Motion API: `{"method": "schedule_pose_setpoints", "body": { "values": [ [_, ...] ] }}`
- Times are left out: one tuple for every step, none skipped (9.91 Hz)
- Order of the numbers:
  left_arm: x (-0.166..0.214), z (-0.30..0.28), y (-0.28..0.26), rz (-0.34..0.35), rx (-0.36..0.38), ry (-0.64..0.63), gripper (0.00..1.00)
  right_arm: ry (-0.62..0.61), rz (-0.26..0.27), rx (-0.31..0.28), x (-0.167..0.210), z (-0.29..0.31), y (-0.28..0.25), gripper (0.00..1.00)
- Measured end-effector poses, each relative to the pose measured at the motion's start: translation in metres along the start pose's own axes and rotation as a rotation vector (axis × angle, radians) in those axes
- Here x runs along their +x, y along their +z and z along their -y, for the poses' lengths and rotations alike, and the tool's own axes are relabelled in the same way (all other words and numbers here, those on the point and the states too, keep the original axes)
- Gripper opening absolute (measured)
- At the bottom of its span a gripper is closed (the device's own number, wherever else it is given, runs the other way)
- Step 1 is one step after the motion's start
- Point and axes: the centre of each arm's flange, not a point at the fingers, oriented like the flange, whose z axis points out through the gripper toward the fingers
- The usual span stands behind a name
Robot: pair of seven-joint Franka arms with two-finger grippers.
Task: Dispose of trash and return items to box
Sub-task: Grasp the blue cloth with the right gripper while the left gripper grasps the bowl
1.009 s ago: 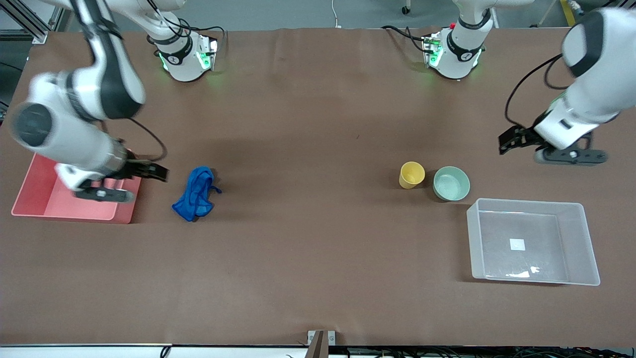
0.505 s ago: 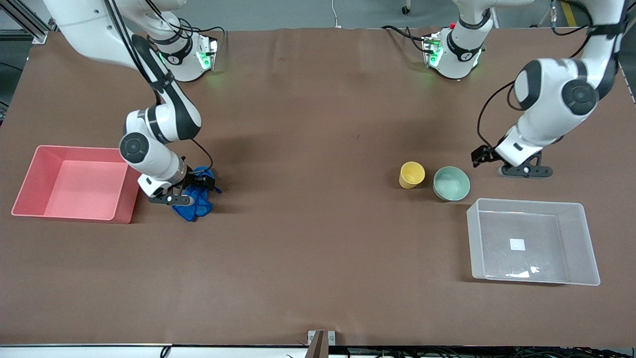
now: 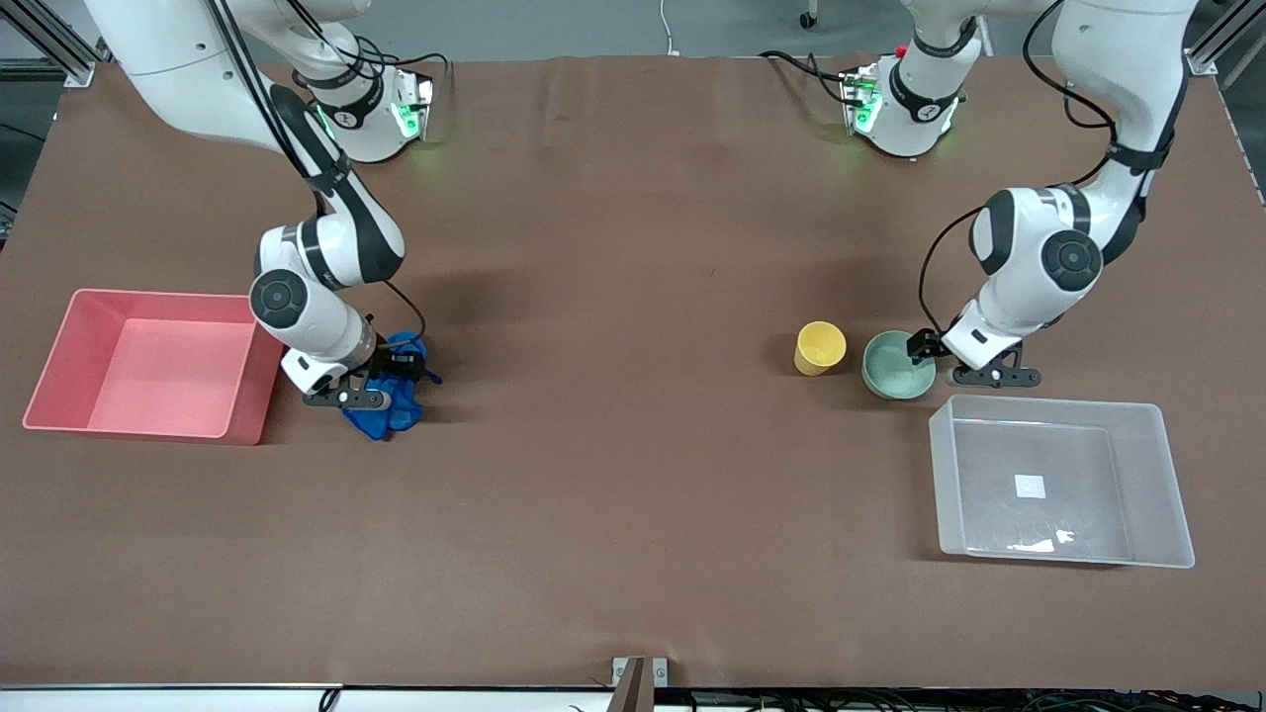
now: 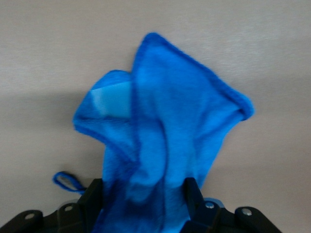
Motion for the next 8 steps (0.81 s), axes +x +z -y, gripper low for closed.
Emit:
{"method": "schedule_pose_setpoints", "body": {
  "values": [
    [0.0, 0.0, 0.001, 0.002, 0.0, -0.01, 0.76, 0.0, -0.004, -0.005, 0.001, -0.004, 0.0, 0.77],
    [0.0, 0.0, 0.001, 0.001, 0.0, -0.031, 0.61, -0.003, -0.019, -0.003, 0.002, -0.004, 0.001, 0.75],
    [0.0, 0.0, 0.001, 0.0, -0.001, -0.048, 0.44, -0.005, -0.038, 0.004, 0.001, -0.003, 0.004, 0.74],
    [0.001, -0.002, 0.0, -0.001, -0.001, -0.052, 0.31, -0.006, -0.046, 0.008, 0.0, -0.003, 0.009, 0.59],
    [0.002, -0.004, -0.002, -0.006, -0.001, -0.05, 0.16, 0.014, -0.051, 0.008, 0.001, -0.005, 0.007, 0.43],
    [0.005, -0.005, -0.009, -0.019, -0.003, -0.046, 0.03, 0.045, -0.051, 0.009, 0.001, -0.004, 0.006, 0.3],
    [0.006, -0.007, -0.024, -0.025, -0.005, -0.042, 0.03, 0.066, -0.029, 0.003, 0.002, -0.003, 0.004, 0.2],
    [0.005, -0.007, -0.047, -0.007, -0.005, -0.039, 0.03, 0.078, 0.026, -0.018, 0.006, -0.003, -0.002, 0.19]
  ]
}}
